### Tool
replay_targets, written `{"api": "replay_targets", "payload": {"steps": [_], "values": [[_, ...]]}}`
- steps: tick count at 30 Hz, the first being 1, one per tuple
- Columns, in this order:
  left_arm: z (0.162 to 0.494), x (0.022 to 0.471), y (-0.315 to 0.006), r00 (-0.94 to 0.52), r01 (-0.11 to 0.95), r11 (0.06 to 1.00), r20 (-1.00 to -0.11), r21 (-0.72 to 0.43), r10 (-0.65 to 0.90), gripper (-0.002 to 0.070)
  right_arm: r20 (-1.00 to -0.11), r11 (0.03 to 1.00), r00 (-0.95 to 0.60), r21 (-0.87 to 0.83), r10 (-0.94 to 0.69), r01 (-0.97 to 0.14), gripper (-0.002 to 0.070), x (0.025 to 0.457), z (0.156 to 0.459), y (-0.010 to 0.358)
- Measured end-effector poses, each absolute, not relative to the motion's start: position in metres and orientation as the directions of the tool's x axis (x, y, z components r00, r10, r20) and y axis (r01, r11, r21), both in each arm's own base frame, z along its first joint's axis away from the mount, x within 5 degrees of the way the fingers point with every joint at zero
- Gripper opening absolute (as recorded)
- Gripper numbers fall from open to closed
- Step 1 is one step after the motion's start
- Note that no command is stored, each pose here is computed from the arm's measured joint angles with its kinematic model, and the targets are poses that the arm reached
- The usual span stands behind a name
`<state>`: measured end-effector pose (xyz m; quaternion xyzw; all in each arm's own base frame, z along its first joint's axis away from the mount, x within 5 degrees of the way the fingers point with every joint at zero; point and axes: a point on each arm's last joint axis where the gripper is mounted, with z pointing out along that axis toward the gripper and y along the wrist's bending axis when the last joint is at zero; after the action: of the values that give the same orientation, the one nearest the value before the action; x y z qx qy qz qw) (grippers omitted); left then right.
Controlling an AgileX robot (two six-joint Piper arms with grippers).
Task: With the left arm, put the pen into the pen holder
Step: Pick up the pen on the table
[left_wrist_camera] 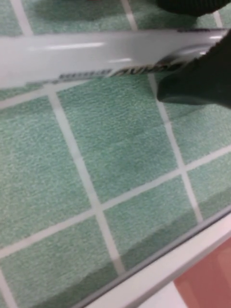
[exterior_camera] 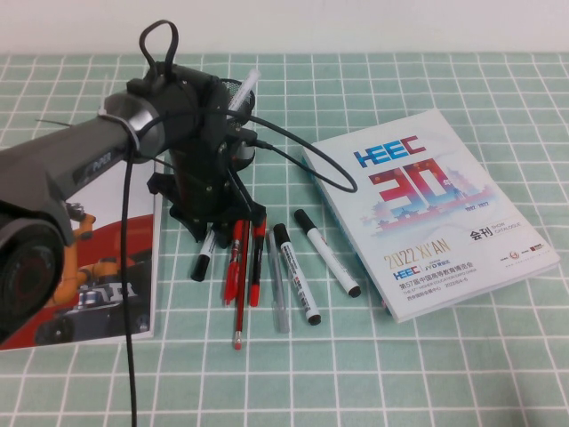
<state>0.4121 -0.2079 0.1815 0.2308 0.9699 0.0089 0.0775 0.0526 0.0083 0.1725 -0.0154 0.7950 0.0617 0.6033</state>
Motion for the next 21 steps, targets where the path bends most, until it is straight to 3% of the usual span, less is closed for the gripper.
{"api": "replay_targets", "payload": {"steps": [7,12,21], "values": [[0.181,0.412,-0.211,-0.878,0.452,0.890,-0.146,0.054,0.455,0.0252,-0.961,0.992,-0.272,0.080,0.050,-0.099,-0.0020,0.053,0.173,0.008],[0.180,0.411,-0.212,-0.877,0.456,0.888,-0.141,0.056,0.459,0.0102,-0.961,0.992,-0.272,0.080,0.050,-0.099,-0.0020,0.053,0.173,0.008],[0.196,0.405,-0.210,-0.869,0.474,0.879,-0.133,0.054,0.477,0.0106,-0.961,0.992,-0.272,0.080,0.050,-0.099,-0.0020,0.053,0.173,0.008]]}}
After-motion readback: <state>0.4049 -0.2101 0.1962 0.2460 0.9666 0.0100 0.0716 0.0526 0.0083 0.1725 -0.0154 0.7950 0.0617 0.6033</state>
